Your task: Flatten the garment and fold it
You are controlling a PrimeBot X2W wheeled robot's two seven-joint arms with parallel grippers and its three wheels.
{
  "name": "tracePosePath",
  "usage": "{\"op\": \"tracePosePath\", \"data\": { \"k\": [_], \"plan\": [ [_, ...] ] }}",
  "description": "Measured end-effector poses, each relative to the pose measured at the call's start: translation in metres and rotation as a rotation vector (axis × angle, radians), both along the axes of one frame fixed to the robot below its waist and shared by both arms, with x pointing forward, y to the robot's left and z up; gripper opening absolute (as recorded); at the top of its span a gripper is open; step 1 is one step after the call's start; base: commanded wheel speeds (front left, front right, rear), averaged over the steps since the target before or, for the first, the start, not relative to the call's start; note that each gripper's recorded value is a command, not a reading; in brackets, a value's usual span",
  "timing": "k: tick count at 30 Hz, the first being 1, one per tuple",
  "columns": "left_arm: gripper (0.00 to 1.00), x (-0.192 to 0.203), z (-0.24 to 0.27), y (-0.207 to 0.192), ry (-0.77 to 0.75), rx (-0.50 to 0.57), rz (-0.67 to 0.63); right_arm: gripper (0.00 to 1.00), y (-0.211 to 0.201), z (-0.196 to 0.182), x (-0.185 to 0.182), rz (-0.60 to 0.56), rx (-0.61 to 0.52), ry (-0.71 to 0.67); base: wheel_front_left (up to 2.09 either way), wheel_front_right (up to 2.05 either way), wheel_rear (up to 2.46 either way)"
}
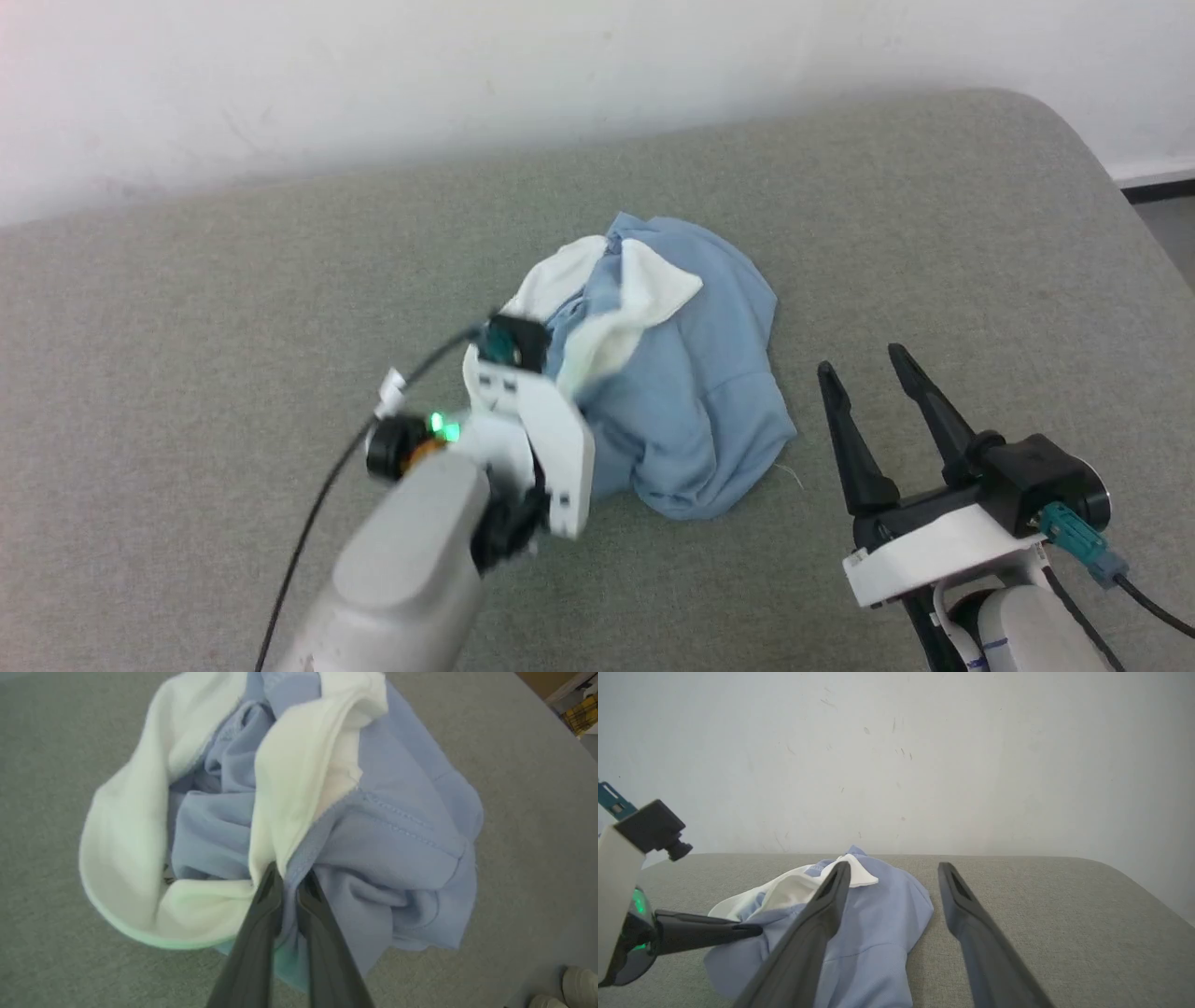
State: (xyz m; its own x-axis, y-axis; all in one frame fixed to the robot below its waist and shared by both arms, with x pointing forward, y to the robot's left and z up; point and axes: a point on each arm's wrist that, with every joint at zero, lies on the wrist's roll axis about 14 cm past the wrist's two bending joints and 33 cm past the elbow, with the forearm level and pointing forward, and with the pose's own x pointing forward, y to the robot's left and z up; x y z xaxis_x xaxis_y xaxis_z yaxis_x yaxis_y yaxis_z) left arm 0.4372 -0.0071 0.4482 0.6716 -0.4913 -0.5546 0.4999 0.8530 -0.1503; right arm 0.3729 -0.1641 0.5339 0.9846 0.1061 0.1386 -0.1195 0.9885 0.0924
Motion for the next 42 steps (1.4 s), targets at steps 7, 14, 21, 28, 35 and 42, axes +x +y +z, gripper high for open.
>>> {"op": "tracePosePath", "data": {
  "k": [7, 14, 21, 28, 35, 42],
  "plan": [
    [1.00, -0.030, -0.042, 0.008, 0.191, 0.006, 0.013, 1.00, 0.005, -0.006, 0.006, 0.015, 0.004, 0.017, 0.00, 0.00, 0.00],
    [1.00, 0.005, 0.034, 0.027, -0.131, -0.318, 0.212, 1.00, 0.019, -0.005, 0.013, 0.059, 0.007, 0.017, 0.00, 0.00, 0.00],
    [1.00, 0.006, 0.086, 0.114, -0.586, -0.384, 0.470, 1.00, 0.038, -0.013, 0.021, 0.115, -0.027, 0.058, 0.00, 0.00, 0.00],
    [1.00, -0.018, 0.107, 0.169, -0.745, -0.314, 0.620, 1.00, 0.054, -0.100, 0.009, 0.190, -0.144, 0.500, 0.00, 0.00, 0.00],
    [1.00, -0.040, 0.096, 0.196, -0.748, -0.267, 0.717, 1.00, 0.063, -0.156, -0.017, 0.254, -0.262, 0.851, 0.00, 0.00, 0.00],
    [1.00, -0.048, 0.088, 0.216, -0.733, -0.245, 0.773, 0.00, 0.072, -0.165, -0.021, 0.296, -0.289, 0.947, 0.00, 0.00, 0.00]
  ]
}}
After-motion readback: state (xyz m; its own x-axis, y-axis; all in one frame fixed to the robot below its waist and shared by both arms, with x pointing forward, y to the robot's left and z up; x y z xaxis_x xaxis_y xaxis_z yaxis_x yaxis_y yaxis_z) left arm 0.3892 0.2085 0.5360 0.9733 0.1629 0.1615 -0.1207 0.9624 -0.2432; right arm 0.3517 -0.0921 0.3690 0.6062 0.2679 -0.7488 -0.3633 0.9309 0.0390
